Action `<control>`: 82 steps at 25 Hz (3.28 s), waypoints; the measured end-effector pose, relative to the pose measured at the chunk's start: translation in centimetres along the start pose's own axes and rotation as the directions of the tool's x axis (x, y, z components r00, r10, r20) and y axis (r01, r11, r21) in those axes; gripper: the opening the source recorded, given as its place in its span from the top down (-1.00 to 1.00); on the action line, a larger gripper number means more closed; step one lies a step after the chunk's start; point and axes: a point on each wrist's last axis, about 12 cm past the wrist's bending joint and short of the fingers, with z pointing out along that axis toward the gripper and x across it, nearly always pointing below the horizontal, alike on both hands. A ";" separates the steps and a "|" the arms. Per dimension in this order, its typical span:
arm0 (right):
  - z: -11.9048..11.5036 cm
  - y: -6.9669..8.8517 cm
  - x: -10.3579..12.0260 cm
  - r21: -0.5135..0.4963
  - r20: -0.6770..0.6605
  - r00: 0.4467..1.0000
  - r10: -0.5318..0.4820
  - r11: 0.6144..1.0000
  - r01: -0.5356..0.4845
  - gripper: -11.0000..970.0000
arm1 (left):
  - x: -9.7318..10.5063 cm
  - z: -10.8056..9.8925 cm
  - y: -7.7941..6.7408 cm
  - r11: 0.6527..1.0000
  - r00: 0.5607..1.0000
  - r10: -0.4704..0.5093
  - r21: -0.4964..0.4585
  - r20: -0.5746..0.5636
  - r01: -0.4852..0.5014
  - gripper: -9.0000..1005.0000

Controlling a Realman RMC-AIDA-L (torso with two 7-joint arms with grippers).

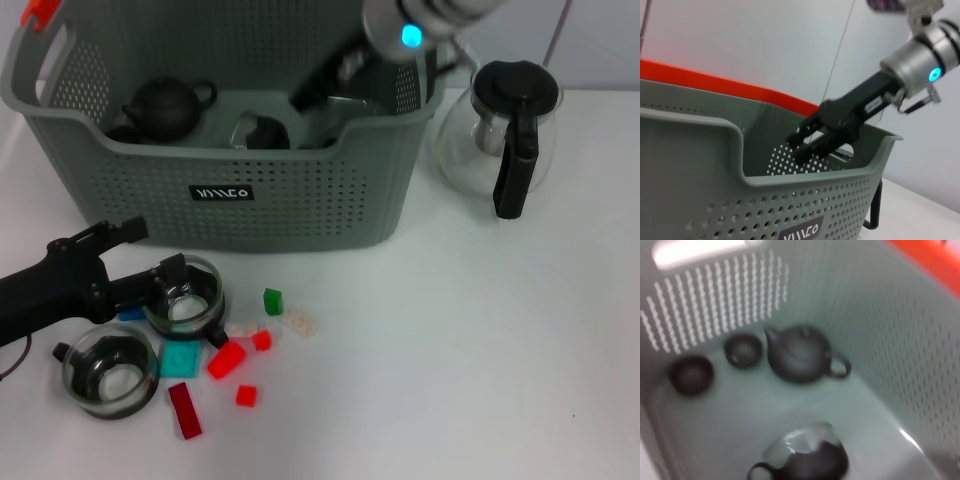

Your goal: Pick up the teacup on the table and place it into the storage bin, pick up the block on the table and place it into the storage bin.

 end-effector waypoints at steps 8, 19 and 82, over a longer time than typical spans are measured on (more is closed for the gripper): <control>-8.4 -1.1 -1.3 -0.075 0.283 0.959 0.036 0.997 -0.015 -0.19 | -0.2 -0.2 0.0 1.000 1.000 -0.023 0.005 0.009 0.023 -0.77; -13.9 -0.9 11.1 -0.379 0.605 0.796 0.006 0.882 0.281 -0.69 | -0.8 -0.1 0.4 0.999 0.999 -0.043 -0.010 0.033 0.043 -0.77; -10.1 0.4 27.5 -0.489 0.497 0.839 0.219 0.870 0.063 -0.89 | -10.4 15.2 -5.7 0.846 0.188 0.448 0.347 -0.874 -0.404 -0.15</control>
